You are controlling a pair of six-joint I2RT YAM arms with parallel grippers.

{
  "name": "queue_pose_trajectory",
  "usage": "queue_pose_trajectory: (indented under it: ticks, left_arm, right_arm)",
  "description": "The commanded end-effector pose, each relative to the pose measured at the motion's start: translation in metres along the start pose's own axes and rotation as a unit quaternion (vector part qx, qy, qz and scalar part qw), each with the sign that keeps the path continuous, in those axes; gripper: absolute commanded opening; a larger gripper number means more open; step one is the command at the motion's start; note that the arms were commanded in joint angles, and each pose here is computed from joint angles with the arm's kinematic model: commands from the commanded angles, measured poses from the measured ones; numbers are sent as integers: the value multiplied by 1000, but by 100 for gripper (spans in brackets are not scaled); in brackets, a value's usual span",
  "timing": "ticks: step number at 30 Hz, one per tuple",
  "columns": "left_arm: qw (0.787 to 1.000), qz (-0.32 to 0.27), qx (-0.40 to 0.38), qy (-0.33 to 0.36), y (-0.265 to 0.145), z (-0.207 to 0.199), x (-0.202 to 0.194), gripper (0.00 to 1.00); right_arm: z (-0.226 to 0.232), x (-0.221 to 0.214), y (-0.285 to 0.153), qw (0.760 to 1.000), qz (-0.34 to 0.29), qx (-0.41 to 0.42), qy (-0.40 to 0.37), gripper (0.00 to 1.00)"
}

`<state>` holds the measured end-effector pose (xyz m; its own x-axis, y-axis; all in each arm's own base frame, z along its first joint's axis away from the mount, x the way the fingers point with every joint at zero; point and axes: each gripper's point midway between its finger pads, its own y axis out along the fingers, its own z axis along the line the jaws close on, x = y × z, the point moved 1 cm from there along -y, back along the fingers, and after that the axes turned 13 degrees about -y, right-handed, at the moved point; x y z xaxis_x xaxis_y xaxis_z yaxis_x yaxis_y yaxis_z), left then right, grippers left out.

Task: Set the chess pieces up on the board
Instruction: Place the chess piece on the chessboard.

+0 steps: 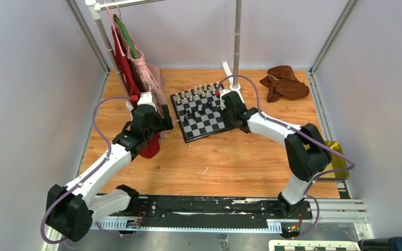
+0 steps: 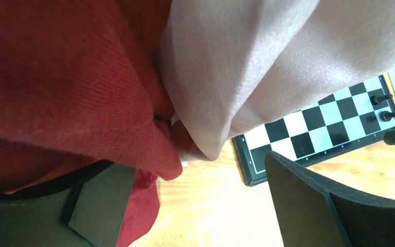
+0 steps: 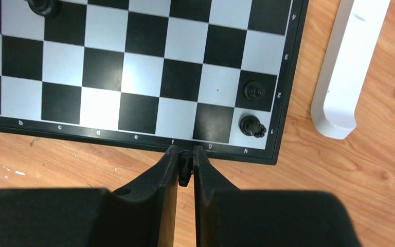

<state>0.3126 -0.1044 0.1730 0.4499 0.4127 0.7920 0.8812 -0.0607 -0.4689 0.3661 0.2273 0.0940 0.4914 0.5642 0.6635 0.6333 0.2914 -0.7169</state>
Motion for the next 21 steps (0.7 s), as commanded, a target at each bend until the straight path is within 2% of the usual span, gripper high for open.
queue_pose_trajectory:
  ticks: [1,21]
  left_arm:
    - [1000,7,6,-9,-4,7,-6,100]
    - [1000,15,21,-2,1,12,-11,100]
  right_arm:
    - [0,-7,-1,1000,-1,-14,8,7]
    - [-15,-9,25,1000,6,-13,19,7]
